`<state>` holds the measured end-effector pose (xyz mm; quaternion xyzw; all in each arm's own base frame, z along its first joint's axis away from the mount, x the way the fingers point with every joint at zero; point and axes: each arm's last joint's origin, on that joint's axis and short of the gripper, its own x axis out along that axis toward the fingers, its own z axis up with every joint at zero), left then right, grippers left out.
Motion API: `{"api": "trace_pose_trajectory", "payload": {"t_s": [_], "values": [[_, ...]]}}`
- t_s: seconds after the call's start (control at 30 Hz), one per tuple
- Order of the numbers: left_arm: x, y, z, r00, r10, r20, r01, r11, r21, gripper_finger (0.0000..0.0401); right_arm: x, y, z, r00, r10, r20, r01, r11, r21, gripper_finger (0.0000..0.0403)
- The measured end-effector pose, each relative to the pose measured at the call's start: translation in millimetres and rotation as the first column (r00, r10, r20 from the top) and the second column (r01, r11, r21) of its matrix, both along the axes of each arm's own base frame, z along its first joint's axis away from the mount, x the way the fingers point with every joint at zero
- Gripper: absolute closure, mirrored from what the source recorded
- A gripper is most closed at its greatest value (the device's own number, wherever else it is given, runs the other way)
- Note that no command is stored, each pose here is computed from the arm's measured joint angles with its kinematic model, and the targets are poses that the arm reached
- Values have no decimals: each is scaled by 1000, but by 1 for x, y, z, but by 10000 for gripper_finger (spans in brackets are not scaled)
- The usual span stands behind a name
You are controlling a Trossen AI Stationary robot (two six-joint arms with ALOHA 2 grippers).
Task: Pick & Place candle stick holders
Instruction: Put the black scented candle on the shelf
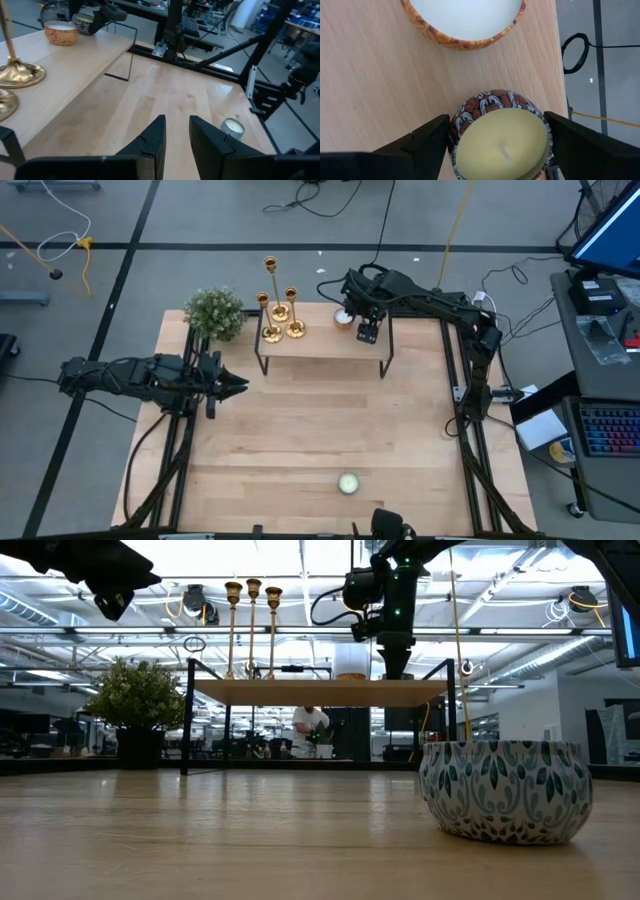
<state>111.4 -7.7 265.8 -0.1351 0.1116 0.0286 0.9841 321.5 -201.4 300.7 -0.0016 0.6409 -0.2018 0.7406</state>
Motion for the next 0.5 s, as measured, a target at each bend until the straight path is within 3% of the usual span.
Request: {"api": "trace_pose_trajectory", "payload": {"t_s": [0.5], "values": [[0,0,0,1000,-23,-4,23,999,31,315,2,0,0,999,40,4,-40,999,-11,103]]}}
